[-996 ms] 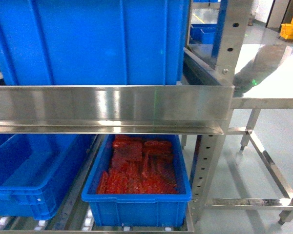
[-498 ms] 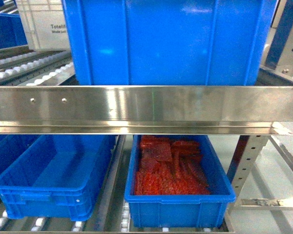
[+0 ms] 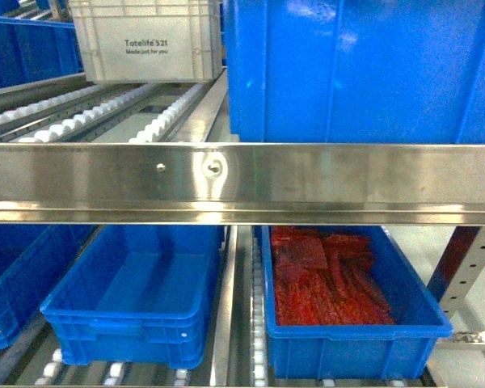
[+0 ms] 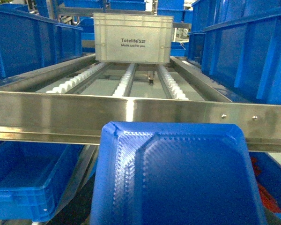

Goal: Sort blue parts and orange caps into right shelf containers

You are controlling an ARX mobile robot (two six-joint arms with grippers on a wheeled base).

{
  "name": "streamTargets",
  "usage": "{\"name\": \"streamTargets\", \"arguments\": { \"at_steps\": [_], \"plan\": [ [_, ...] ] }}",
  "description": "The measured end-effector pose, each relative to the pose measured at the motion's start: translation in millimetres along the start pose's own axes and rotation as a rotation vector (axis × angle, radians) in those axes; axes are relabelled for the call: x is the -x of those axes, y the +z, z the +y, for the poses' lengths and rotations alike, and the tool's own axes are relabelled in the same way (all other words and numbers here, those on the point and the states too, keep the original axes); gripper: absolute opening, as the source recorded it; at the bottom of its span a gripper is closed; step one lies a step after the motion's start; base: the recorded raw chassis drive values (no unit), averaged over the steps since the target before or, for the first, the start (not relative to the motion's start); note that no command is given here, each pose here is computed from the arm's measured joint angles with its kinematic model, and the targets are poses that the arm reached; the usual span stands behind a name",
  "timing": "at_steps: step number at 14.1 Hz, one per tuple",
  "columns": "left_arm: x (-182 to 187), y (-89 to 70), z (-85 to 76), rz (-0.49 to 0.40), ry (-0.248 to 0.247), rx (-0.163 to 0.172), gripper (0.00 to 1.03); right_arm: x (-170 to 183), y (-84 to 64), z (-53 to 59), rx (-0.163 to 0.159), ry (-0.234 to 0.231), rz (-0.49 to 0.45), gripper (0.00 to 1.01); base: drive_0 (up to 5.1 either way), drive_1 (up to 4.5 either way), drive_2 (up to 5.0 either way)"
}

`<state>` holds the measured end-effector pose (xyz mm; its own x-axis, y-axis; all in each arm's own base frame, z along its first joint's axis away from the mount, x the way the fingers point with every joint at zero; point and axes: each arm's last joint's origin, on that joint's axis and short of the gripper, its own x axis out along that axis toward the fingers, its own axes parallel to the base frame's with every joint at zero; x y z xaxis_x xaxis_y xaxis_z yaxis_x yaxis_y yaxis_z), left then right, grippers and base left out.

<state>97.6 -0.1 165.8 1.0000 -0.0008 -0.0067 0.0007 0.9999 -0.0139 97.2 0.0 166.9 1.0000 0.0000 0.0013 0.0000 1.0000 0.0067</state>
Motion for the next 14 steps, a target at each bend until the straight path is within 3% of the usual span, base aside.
{"name": "streamTargets", "arguments": {
  "at_steps": [14],
  "plan": [
    [0.0, 0.0, 0.0, 0.000, 0.000, 0.000, 0.41, 0.0, 0.0, 0.0, 0.000, 0.000, 0.000, 0.44, -5.0, 2.41, 2.4]
  ]
}}
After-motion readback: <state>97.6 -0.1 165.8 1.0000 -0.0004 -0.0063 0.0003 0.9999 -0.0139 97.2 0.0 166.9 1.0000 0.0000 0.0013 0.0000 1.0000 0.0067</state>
